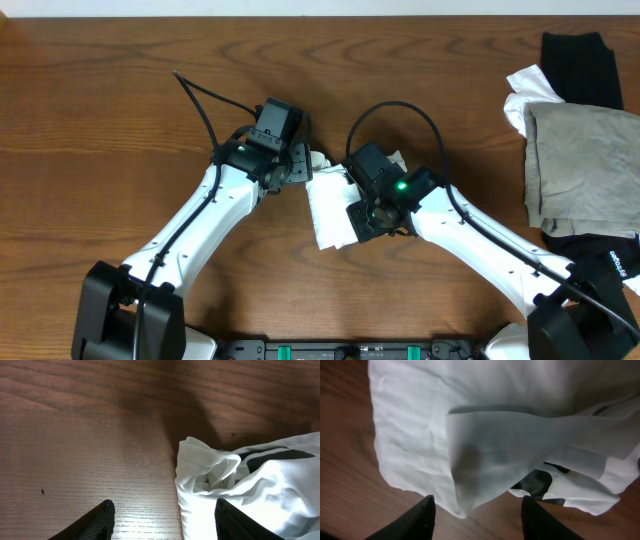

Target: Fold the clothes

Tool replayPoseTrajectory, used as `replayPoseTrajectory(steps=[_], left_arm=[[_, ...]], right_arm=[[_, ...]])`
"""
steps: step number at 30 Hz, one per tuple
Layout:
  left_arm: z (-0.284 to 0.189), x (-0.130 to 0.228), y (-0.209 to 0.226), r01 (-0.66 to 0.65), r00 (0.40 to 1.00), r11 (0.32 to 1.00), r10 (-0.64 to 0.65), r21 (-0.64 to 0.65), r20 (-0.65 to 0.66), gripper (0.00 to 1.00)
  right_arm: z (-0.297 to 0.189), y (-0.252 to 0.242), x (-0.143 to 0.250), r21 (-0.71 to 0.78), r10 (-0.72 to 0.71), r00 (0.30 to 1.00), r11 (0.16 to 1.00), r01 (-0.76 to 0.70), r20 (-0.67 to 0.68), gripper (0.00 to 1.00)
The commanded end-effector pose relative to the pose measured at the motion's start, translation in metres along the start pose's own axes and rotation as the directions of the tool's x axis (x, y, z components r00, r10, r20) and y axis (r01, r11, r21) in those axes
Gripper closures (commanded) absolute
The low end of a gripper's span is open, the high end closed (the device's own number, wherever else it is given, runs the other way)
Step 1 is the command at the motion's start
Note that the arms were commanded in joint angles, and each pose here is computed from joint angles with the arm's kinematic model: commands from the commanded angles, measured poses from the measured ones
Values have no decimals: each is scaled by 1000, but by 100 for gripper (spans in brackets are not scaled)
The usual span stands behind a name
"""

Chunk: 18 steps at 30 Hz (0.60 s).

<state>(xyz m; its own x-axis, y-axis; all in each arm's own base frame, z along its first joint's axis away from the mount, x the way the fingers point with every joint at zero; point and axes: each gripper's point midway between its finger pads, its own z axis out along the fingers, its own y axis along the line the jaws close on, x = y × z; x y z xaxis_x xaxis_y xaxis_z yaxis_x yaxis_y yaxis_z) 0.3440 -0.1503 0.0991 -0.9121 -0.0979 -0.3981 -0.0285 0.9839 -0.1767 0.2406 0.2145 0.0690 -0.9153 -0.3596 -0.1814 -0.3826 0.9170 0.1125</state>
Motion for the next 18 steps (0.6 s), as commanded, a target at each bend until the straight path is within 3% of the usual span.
replayPoseTrajectory(steps=[1,15,18], left_arm=[[0,-4,1,8,1000,1000,-8,-9,10,36],[0,-4,2,8,1000,1000,-8,-10,9,36],[0,-4,2,8,1000,1000,-8,-10,8,36]], right_arm=[[0,-2,1,32,34,999,999,-35,21,52],[29,-7,1,97,101,994,990,-104,39,60],[36,-15,1,141,139,990,980,-143,39,78]])
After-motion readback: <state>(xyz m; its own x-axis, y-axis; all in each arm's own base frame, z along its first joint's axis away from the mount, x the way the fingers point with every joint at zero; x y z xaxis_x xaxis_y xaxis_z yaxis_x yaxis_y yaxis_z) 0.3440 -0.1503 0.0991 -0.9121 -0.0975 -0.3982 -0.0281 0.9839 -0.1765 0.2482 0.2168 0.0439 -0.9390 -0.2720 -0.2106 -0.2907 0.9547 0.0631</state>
